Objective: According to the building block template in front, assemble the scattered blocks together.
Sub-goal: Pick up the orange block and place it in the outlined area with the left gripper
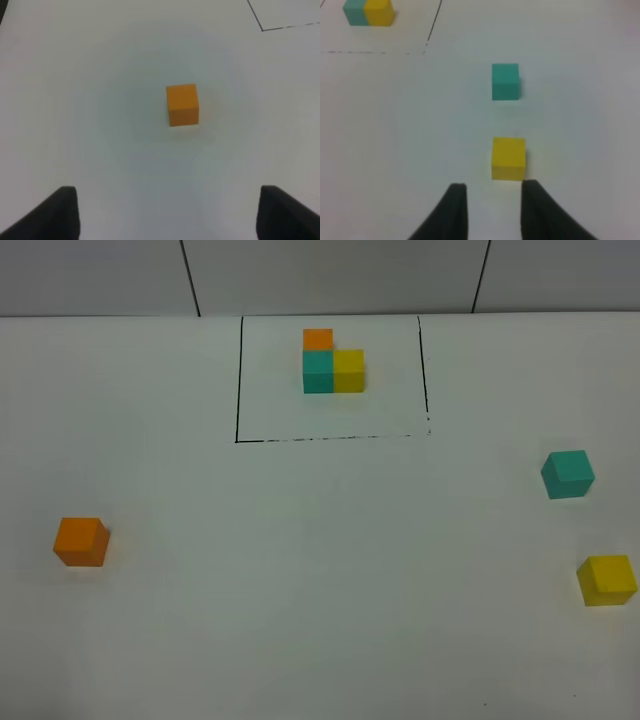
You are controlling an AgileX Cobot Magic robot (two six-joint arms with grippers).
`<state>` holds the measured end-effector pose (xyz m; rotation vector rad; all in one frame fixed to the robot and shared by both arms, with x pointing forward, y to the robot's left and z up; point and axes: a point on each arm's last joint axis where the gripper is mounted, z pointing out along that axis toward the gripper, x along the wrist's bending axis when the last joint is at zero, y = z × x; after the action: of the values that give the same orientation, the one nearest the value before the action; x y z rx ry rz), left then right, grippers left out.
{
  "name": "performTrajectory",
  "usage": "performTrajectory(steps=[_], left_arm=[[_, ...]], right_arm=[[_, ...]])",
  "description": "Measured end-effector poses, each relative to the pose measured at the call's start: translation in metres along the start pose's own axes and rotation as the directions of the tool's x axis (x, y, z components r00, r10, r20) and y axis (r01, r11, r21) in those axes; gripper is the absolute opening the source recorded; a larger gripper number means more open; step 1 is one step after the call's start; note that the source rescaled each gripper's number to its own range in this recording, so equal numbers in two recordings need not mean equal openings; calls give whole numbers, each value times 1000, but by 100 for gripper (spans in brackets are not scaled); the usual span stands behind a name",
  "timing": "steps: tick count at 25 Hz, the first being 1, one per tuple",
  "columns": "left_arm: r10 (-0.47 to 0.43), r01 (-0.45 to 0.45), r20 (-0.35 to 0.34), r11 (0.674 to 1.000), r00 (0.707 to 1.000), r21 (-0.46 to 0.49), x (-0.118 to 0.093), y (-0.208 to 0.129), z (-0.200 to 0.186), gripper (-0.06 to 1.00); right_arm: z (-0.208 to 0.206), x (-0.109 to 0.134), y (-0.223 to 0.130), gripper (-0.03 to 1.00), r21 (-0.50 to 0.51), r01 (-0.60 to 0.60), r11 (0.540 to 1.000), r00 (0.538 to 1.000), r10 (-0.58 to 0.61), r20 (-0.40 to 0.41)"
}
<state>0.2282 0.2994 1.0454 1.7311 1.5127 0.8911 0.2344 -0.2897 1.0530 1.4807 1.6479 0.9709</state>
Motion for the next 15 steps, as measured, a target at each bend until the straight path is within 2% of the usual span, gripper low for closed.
performTrajectory(steps=[4,8,11,15], left_arm=[[0,0,3,999,1000,51,2,15,3,77],[-5,2,13,986,1000,167,5,49,13,77],[-12,3,27,958,1000,287,8,78,27,77],[-21,2,40,907,999,422,12,115,55,84]], right_arm=[[0,0,0,1,0,0,1000,1000,0,0],[0,0,0,1,0,0,1000,1000,0,0],[0,0,0,1,0,-1,1000,1000,1,0],[0,0,0,1,0,-1,1000,1000,1,0]])
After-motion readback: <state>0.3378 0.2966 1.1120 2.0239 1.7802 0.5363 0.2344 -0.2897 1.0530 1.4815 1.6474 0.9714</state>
